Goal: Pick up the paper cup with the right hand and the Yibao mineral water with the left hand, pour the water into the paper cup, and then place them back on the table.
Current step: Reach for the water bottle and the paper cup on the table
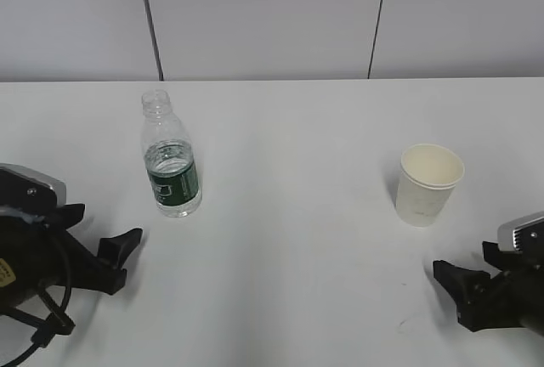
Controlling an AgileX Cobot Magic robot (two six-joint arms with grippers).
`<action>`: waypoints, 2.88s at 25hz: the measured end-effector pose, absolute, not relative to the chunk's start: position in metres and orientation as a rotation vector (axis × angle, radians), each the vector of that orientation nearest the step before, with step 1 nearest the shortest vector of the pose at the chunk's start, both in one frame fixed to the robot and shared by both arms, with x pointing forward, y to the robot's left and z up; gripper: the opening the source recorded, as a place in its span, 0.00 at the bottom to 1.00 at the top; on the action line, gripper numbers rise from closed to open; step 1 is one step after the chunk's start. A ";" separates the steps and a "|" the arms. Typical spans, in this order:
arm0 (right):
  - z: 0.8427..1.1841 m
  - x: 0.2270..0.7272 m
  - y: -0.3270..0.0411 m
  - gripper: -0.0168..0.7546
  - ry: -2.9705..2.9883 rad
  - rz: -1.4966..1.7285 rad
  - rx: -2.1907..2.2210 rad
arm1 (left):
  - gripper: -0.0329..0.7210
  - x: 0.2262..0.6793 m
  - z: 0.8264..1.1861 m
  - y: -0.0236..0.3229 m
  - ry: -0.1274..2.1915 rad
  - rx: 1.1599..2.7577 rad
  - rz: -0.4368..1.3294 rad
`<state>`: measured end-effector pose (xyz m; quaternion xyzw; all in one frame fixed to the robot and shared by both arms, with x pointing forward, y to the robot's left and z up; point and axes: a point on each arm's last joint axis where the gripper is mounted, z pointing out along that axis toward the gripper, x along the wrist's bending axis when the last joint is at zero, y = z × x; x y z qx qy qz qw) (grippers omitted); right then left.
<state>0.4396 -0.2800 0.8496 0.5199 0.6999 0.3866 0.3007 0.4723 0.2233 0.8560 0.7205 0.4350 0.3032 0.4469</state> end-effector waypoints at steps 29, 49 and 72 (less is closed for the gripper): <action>0.837 0.506 -0.277 0.89 1.797 1.135 1.294 | 0.96 0.537 0.842 0.191 0.914 1.717 0.669; 0.834 0.532 -0.277 0.89 1.756 1.163 1.255 | 0.94 0.557 0.844 0.182 0.904 1.646 0.615; 0.823 0.536 -0.278 0.86 1.766 1.151 1.278 | 0.87 0.559 0.835 0.177 0.901 1.659 0.590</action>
